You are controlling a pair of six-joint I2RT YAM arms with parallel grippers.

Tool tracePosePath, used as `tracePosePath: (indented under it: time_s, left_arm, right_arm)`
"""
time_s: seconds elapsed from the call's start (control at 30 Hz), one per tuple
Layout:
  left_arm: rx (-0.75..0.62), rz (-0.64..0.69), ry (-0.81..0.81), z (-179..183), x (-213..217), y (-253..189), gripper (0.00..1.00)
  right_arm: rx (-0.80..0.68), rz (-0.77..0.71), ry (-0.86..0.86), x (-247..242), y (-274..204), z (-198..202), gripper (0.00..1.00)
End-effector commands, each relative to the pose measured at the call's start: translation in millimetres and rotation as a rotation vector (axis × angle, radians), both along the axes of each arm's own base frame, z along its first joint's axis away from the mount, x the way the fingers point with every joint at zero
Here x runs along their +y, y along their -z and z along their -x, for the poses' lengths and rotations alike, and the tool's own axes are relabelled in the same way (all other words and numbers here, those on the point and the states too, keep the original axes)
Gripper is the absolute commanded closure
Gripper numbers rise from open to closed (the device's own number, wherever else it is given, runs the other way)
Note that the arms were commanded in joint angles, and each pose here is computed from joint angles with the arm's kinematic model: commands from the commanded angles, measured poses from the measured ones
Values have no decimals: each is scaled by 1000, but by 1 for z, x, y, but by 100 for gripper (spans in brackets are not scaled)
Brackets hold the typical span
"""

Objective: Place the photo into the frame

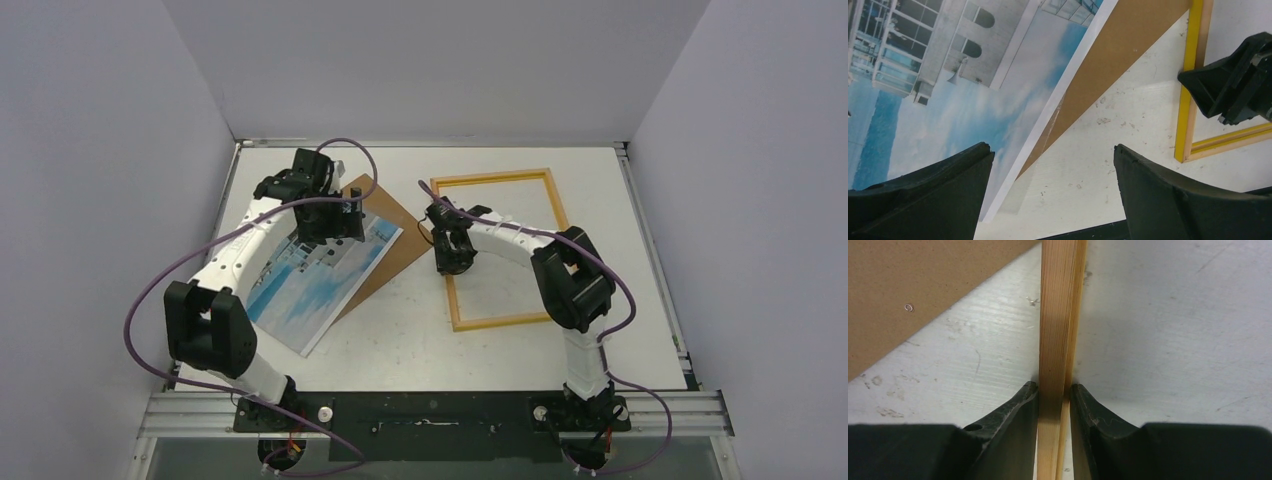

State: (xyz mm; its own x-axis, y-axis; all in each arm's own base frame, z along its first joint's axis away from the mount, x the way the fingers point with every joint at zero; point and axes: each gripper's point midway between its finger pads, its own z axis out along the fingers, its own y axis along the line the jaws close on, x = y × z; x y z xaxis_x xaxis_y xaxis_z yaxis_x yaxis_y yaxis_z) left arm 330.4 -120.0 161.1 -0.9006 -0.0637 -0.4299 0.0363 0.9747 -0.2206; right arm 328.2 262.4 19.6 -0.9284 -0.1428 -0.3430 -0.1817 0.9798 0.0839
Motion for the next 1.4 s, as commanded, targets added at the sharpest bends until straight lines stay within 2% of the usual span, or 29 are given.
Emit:
tracePosePath:
  time_s: [0.0, 0.1, 0.2, 0.27, 0.4, 0.53, 0.57, 0.67, 0.77, 0.9, 1.13, 1.37]
  left_arm:
    - [-67, 46, -56, -33, -6, 1, 10]
    - [-54, 133, -110, -57, -19, 11, 11]
    - [-33, 190, -141, -79, -33, 23, 14]
    - [-18, 198, -149, -91, -37, 32, 17]
    - [-8, 166, -156, -107, -34, 47, 20]
    - [0, 122, -184, -110, -19, 60, 26]
    - [9, 115, -190, -107, -16, 63, 30]
    - [25, 103, -212, -95, -3, 66, 37]
    - [18, 57, -228, -81, 13, 68, 39]
    - [49, 27, -254, -59, 36, 75, 42]
    - [115, 59, -273, -42, 59, 83, 46]
    - [112, 131, -287, -55, 66, 83, 49]
  right_arm:
    - [42, -139, -51, 48, 1, 13, 79]
    - [46, -163, -38, 47, -9, 11, 75]
    - [8, -209, -18, 40, -31, -1, 65]
    - [-29, -227, 4, 28, -49, -12, 55]
    - [-104, -279, 37, 5, -82, -33, 44]
    - [-107, -370, 26, 12, -88, -39, 45]
    - [-99, -406, 32, 19, -89, -40, 47]
    - [-81, -577, 72, 47, -94, -42, 52]
    - [-107, -727, 106, 79, -108, -47, 54]
    - [-69, -817, 177, 117, -108, -49, 57]
    - [-65, -844, 288, 151, -86, -56, 55]
    - [-79, -804, 379, 152, -62, -69, 55]
